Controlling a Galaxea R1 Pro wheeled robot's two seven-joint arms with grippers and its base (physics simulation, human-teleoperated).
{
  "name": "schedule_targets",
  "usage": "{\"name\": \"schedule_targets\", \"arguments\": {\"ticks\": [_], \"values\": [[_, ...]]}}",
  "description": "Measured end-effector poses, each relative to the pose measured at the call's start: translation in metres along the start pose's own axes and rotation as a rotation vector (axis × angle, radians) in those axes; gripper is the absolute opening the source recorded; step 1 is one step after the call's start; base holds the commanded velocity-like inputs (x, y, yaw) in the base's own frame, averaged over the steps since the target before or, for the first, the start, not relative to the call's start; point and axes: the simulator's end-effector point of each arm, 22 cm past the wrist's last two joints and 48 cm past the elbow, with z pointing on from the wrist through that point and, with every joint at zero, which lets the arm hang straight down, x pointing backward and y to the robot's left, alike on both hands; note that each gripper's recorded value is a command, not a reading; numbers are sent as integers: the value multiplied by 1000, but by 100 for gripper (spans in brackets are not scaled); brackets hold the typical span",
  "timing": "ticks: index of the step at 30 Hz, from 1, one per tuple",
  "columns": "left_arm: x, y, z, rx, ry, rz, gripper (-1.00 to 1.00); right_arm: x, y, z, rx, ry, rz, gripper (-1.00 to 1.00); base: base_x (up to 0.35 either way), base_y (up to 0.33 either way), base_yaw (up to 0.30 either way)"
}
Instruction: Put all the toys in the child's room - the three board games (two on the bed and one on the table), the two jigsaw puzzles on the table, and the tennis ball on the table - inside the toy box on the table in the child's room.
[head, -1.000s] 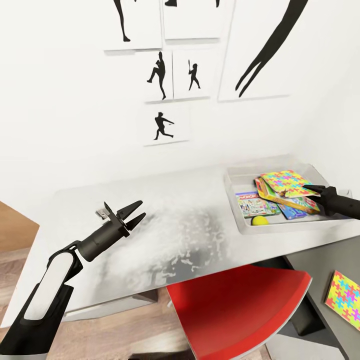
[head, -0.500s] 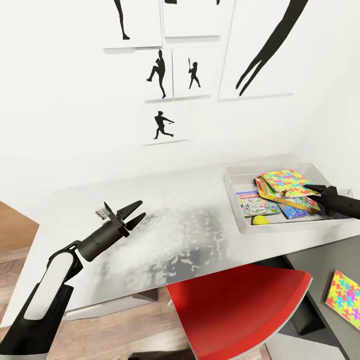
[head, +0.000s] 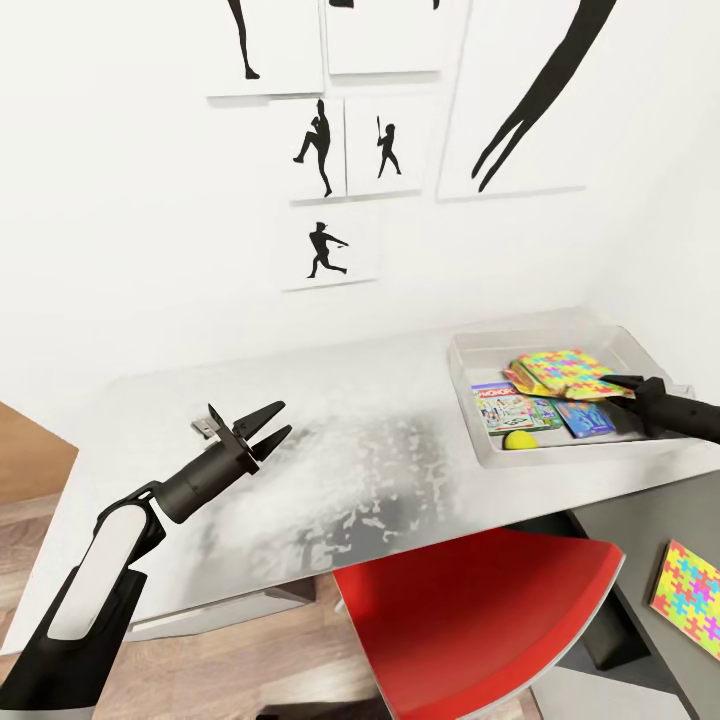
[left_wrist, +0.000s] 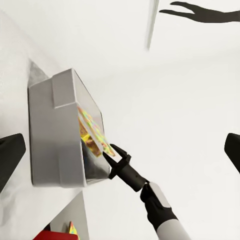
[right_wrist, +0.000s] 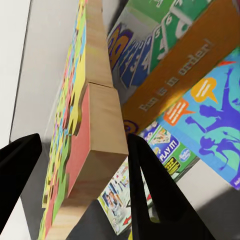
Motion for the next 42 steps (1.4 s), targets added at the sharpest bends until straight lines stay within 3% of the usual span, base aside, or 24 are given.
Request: {"name": "schedule_targets", "arguments": {"ticks": [16, 17, 42], "values": [[0, 0, 0, 1, 0, 0, 100, 4, -3, 4, 5, 15, 23, -100, 0, 0, 0], [0, 0, 0, 1, 0, 0, 100, 4, -3, 4, 4, 15, 22, 100, 0, 0, 0], [0, -1, 1, 3, 0, 0, 100, -29, 37, -16, -39, -74, -84, 100, 0, 0, 0]]}}
